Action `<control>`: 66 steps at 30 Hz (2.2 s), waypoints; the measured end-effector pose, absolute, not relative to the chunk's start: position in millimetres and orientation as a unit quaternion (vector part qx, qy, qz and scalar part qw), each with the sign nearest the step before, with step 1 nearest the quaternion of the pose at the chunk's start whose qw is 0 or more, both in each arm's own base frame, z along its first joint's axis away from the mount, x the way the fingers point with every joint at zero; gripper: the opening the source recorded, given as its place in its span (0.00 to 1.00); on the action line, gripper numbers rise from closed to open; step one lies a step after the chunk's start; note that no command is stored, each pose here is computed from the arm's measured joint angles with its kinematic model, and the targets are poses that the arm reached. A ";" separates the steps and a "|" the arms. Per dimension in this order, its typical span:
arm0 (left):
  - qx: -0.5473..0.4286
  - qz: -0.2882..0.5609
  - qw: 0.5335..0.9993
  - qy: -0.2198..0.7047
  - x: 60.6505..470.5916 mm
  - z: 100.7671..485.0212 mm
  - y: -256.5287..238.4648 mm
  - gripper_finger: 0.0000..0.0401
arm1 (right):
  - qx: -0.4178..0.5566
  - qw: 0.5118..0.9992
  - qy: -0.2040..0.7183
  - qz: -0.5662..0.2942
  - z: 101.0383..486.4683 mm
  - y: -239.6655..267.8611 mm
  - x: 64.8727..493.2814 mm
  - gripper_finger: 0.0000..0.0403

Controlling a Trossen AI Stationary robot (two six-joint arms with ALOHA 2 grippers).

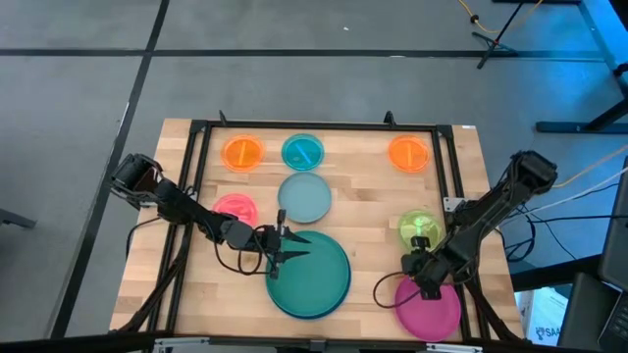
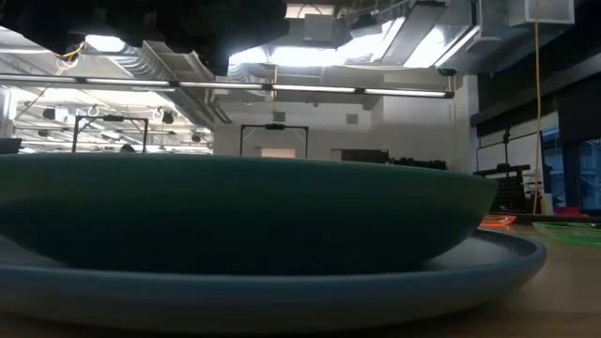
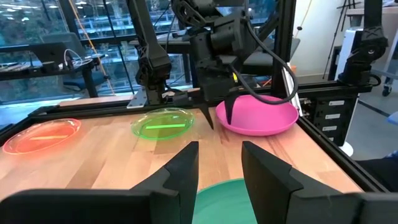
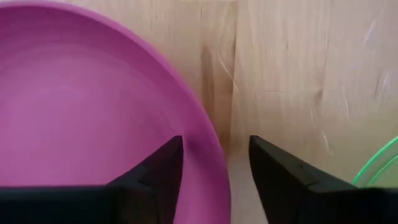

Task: Stack plastic plates
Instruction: Stack the pink plate on the dark green plate

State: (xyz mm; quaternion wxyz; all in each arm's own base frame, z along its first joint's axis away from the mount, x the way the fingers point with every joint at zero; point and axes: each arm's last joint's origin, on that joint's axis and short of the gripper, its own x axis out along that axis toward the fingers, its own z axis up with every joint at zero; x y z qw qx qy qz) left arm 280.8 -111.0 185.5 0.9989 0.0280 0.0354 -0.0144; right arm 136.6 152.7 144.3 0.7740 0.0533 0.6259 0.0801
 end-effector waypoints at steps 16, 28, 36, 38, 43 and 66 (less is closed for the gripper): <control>0.028 -0.006 0.999 0.035 280.9 185.6 -110.6 0.29 | 0.039 0.770 0.628 0.106 144.5 153.8 136.9 0.03; 0.028 -0.004 0.999 0.036 281.2 185.6 -109.9 0.29 | 0.125 0.822 0.548 0.095 171.4 133.7 156.9 0.01; 0.028 -0.004 0.999 0.036 281.2 185.6 -109.8 0.29 | 0.194 0.854 0.478 0.063 185.1 108.8 182.2 0.01; 0.028 -0.004 0.999 0.035 281.2 185.7 -109.8 0.29 | 0.210 0.861 0.461 0.053 187.3 102.3 188.7 0.01; 0.011 -0.003 0.999 0.033 281.2 186.2 -109.8 0.29 | 0.226 0.873 0.431 0.007 189.3 84.4 199.9 0.01; -0.011 0.000 0.998 -0.059 281.4 205.0 -108.3 0.29 | 0.162 0.956 0.246 -0.006 200.4 69.4 244.1 0.01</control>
